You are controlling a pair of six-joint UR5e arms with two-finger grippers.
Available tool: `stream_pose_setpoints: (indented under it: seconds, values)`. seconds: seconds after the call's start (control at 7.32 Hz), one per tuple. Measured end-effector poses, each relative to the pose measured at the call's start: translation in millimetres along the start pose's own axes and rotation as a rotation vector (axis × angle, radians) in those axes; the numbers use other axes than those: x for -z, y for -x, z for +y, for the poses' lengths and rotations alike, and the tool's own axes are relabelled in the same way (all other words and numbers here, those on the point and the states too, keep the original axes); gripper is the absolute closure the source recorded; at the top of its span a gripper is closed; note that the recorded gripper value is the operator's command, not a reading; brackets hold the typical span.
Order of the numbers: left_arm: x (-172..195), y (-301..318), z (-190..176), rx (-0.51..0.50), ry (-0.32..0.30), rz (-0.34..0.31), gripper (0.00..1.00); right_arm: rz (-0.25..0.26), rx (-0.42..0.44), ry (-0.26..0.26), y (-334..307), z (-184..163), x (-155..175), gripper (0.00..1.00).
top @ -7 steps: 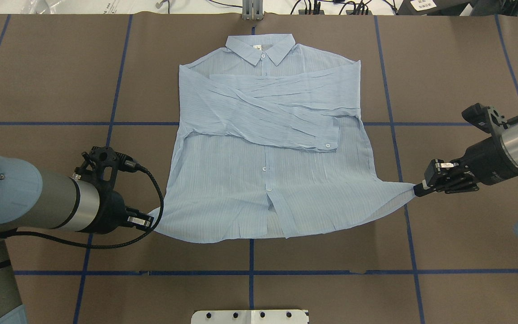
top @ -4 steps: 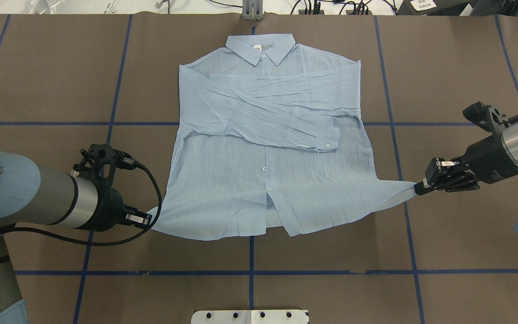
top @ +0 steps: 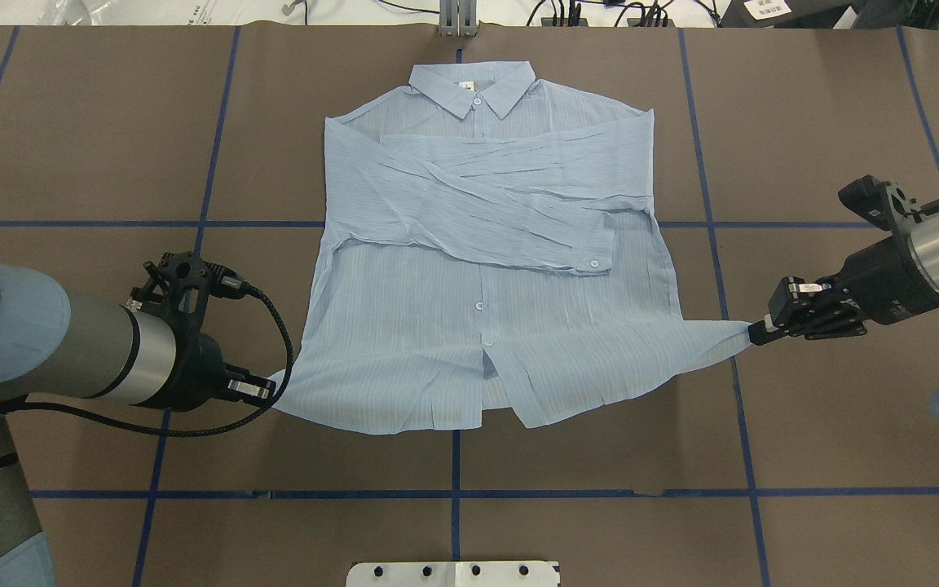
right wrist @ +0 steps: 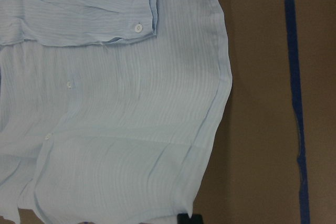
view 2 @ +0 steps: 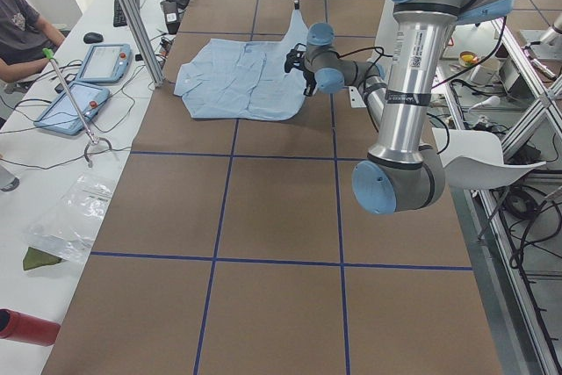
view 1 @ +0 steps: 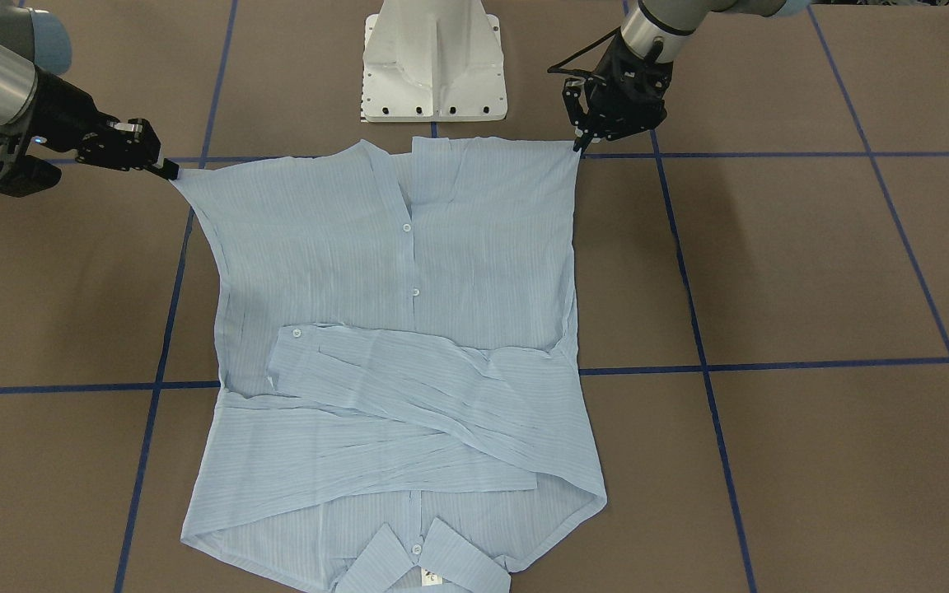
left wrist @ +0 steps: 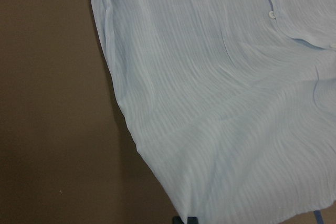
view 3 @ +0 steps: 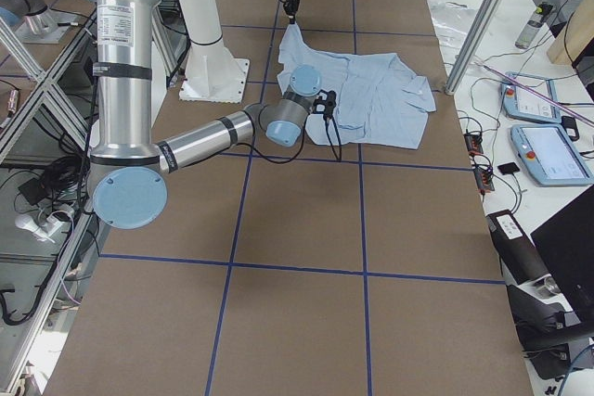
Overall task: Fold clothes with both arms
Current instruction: 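Grasp the other hem corner with the left gripper, lifting the hem, then carry the hem with both grippers up over the shirt toward the collar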
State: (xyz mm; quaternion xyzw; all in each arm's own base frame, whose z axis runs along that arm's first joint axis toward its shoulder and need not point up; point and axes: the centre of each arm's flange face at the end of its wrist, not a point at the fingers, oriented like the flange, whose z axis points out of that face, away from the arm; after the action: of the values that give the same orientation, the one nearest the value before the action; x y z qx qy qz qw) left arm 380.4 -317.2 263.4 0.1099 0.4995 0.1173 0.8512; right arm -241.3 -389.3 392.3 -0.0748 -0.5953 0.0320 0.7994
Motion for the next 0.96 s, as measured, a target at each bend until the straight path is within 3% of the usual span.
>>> stream_pose_setpoints:
  seconds: [0.41, 0.96]
  values:
    - [19.4, 6.1, -28.8, 0.017, -0.061, 0.005, 1.0, -0.017, 0.001, -0.053, 10.8, -22.9, 12.4, 1.0]
    - [6.1, 13.6, -117.7, 0.055, -0.169, -0.007, 1.0, -0.044, -0.011, -0.144, 39.7, -95.6, 28.9, 1.0]
